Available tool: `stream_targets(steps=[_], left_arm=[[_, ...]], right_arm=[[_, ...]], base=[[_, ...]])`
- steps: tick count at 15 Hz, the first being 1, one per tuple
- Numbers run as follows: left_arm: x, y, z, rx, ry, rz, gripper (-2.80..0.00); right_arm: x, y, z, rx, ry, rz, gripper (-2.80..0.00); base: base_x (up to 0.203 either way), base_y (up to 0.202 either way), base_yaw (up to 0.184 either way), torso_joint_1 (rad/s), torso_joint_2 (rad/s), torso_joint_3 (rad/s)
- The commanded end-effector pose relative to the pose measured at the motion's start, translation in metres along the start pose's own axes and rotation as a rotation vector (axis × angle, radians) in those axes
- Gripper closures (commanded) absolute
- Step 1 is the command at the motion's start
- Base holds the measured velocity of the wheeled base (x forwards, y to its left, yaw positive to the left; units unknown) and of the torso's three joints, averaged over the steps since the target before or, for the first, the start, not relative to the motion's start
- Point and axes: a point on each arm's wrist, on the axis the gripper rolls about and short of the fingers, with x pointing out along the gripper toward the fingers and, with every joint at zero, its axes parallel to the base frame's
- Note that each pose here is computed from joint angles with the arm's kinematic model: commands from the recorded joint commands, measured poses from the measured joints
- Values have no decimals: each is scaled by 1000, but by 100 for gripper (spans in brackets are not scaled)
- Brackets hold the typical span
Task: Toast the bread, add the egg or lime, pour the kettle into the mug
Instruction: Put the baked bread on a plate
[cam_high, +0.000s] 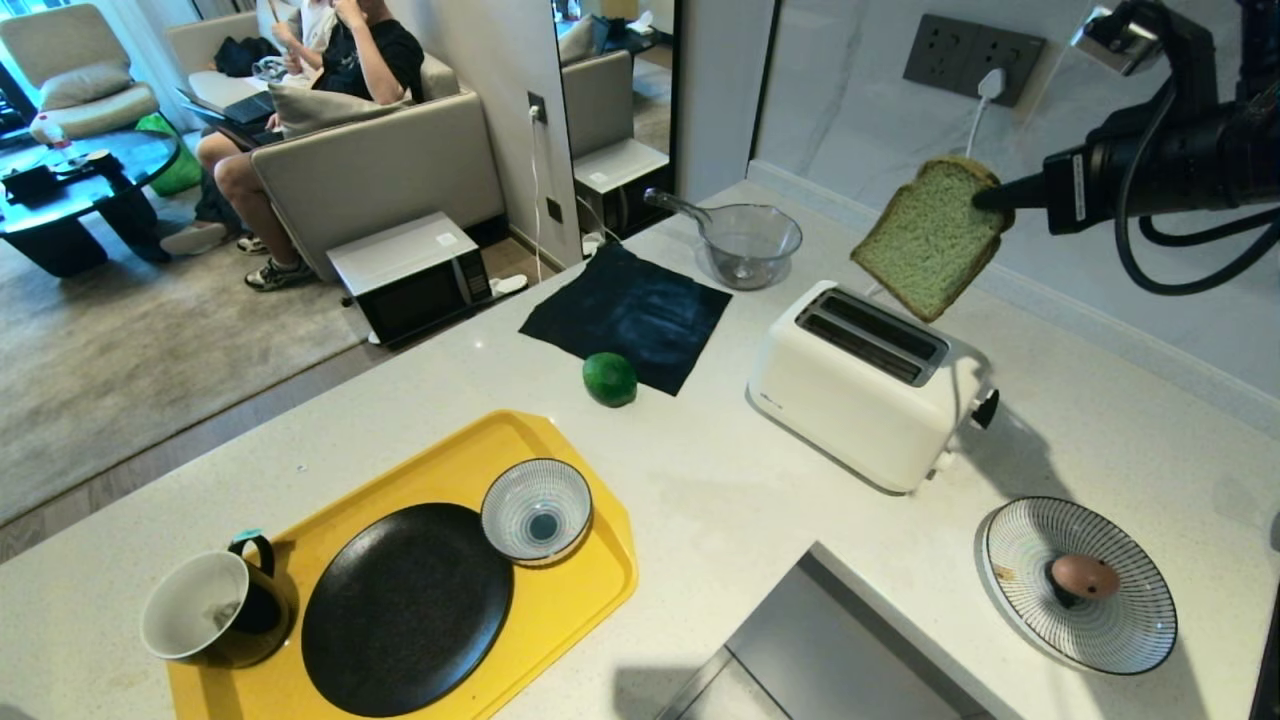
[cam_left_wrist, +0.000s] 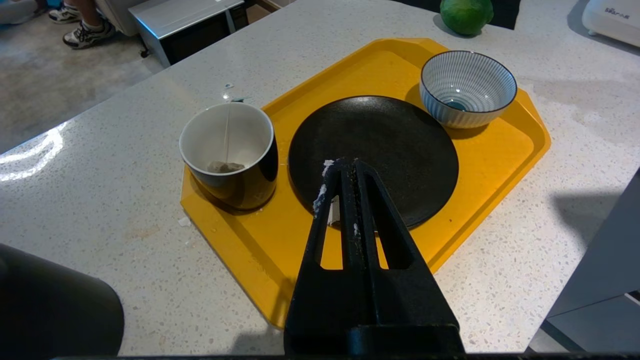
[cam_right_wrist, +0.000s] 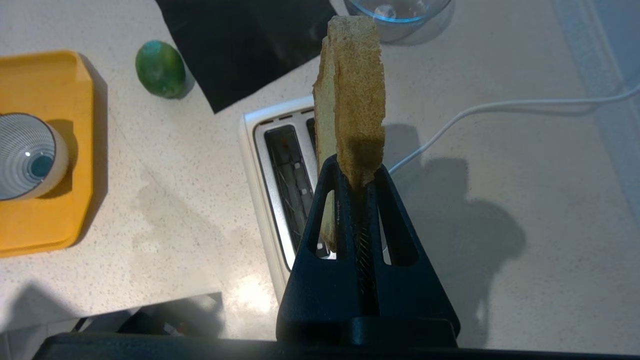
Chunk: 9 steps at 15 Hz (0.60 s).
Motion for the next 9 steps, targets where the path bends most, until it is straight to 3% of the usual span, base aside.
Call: stream_targets(steps=[1,4,7,9], left_arm=[[1,0,-5,0,16,-1,0],[1,0,-5,0,16,-1,0],[1,0,-5,0,16,-1,0],[1,0,-5,0,16,0,0]], right_arm=[[-24,3,12,-19,-55,-22,0],[-37,6,19,-36,-101,-36,0],[-42,4,31,-22,-204,-67,0],[-59,5,36,-1,-225,-139,0]], base=[[0,0,0,0,0,0],[0,0,0,0,0,0],[0,0,0,0,0,0],[0,0,0,0,0,0]])
